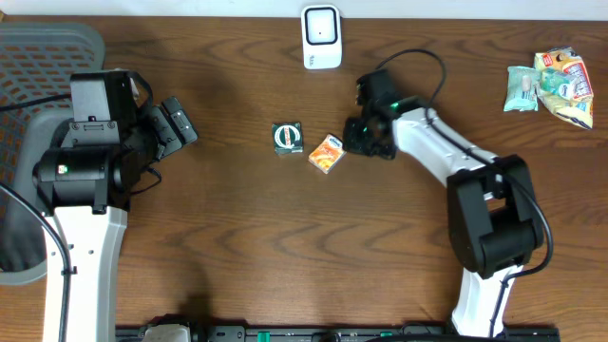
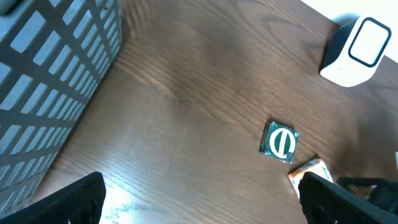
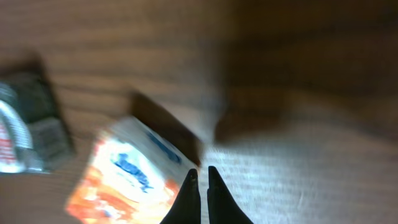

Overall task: Scan the item barcode
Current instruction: 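Grasp the orange box with the right gripper, then lift the orange box and carry it toward the right, then hold the orange box barcode in front of the white scanner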

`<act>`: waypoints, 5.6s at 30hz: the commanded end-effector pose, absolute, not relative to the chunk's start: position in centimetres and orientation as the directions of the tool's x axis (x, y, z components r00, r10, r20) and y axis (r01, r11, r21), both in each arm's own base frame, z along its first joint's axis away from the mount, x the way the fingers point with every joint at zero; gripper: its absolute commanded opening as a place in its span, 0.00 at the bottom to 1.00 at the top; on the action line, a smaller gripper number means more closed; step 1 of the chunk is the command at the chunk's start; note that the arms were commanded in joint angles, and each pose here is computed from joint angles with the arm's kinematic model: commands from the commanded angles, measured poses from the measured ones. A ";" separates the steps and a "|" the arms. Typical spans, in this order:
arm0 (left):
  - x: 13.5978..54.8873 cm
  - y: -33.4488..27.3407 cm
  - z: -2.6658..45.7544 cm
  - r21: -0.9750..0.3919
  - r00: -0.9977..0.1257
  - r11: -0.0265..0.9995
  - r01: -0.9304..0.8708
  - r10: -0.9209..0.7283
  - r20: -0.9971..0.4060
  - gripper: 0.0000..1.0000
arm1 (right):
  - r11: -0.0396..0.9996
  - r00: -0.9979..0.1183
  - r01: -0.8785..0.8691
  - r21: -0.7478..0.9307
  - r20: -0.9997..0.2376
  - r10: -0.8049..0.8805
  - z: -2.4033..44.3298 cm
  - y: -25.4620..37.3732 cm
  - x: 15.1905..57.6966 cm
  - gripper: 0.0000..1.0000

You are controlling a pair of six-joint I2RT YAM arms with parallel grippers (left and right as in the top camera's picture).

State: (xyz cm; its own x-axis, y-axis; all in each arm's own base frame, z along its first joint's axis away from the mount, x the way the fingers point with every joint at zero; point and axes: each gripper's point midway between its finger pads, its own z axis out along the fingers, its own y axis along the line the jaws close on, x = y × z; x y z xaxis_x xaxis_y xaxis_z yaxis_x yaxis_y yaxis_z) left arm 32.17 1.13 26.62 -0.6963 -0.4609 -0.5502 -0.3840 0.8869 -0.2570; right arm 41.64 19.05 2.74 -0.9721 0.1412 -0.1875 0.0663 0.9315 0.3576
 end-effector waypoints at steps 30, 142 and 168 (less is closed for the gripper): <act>32.2 1.5 27.0 -0.246 -0.691 0.890 -0.383 -0.453 -0.563 0.98 | 0.947 -0.962 0.177 0.267 -0.158 0.225 0.8 20.2 39.2 0.06; 32.2 1.5 27.0 -0.246 -0.691 0.890 -0.383 -0.453 -0.563 0.98 | -0.063 -0.786 -0.608 0.791 -0.611 -0.091 25.4 22.0 39.1 0.01; 32.2 1.5 27.0 -0.246 -0.691 0.890 -0.383 -0.453 -0.563 0.98 | -0.073 -0.749 -0.653 0.754 -0.657 -0.090 26.0 22.2 39.3 0.01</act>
State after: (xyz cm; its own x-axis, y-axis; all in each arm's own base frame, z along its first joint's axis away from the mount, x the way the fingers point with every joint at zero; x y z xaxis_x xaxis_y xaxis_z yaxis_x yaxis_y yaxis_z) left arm 32.17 1.13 26.62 -0.6963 -0.4609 -0.5502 -0.3840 0.8869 -0.2570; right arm 39.77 22.06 25.89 -0.7608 -0.0788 -0.6442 -0.6429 -0.0442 0.7646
